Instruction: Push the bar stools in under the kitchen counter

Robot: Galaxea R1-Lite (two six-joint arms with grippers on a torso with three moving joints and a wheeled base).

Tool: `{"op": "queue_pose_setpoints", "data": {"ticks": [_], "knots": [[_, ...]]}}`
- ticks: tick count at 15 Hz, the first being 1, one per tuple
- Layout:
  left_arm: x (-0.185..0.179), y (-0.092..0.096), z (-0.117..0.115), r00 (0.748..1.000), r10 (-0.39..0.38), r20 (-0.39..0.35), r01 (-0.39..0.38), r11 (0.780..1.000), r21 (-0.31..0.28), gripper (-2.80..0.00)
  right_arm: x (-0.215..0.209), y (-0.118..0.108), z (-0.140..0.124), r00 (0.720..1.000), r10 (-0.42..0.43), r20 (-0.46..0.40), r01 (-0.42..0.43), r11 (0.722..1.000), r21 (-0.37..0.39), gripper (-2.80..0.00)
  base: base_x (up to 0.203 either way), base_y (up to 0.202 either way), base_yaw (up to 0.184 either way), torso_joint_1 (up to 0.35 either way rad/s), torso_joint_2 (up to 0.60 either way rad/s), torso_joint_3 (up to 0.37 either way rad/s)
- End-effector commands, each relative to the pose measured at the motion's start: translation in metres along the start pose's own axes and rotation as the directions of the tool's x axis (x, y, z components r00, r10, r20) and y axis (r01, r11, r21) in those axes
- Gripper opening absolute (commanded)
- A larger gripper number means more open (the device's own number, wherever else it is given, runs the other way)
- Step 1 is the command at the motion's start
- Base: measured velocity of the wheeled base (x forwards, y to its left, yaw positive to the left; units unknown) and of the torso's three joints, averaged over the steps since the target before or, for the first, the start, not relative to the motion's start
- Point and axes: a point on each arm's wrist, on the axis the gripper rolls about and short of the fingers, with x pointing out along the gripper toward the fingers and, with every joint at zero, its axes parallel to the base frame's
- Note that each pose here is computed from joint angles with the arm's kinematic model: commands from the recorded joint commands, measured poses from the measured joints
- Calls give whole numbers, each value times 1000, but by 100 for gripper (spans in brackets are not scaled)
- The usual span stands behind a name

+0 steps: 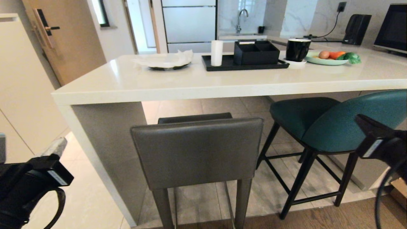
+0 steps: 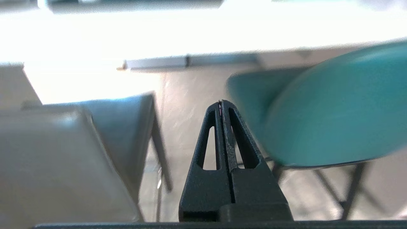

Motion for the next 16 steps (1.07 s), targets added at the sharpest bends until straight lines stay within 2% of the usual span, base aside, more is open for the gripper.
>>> {"op": "queue_pose_setpoints", "data": {"ticks": [1, 3, 5, 9, 11, 13, 14, 15, 16], "knots": [[-34, 15, 28, 992, 36, 120, -33, 999, -34, -280, -55, -23, 32, 995, -47, 89, 45, 999, 23, -280, 0, 0, 0, 0, 0, 0], [-58, 28, 37, 984, 100, 149, -96, 995, -29, -280, -93, -40, 39, 984, -154, 89, 154, 988, 11, -280, 0, 0, 0, 0, 0, 0], [-79, 38, 44, 960, 188, 205, -186, 982, -29, -280, -129, -48, 40, 968, -228, 103, 229, 973, 2, -280, 0, 0, 0, 0, 0, 0], [-117, 43, 58, 935, 204, 292, -204, 979, -32, -280, -199, -54, 28, 949, -307, 68, 310, 950, -36, -280, 0, 0, 0, 0, 0, 0], [-142, 45, 56, 938, 162, 308, -165, 986, -18, -280, -219, -51, 24, 941, -325, 94, 331, 941, -66, -280, 0, 0, 0, 0, 0, 0], [-170, 46, 40, 955, 78, 286, -86, 996, 15, -280, -232, -49, 16, 954, -265, 139, 278, 958, -78, -280, 0, 0, 0, 0, 0, 0], [-180, 45, 23, 979, 4, 205, -14, 999, 46, -280, -239, -47, 9, 964, -204, 169, 221, 972, -83, -280, 0, 0, 0, 0, 0, 0], [-185, 44, 7, 992, -65, 112, 59, 997, 59, -280, -240, -45, -1, 977, -131, 167, 148, 984, -95, -280, 0, 0, 0, 0, 0, 0], [-183, 43, -6, 992, -116, 46, 113, 992, 59, -280, -234, -45, -12, 987, -98, 125, 111, 989, -98, -280, 0, 0, 0, 0, 0, 0]]}}
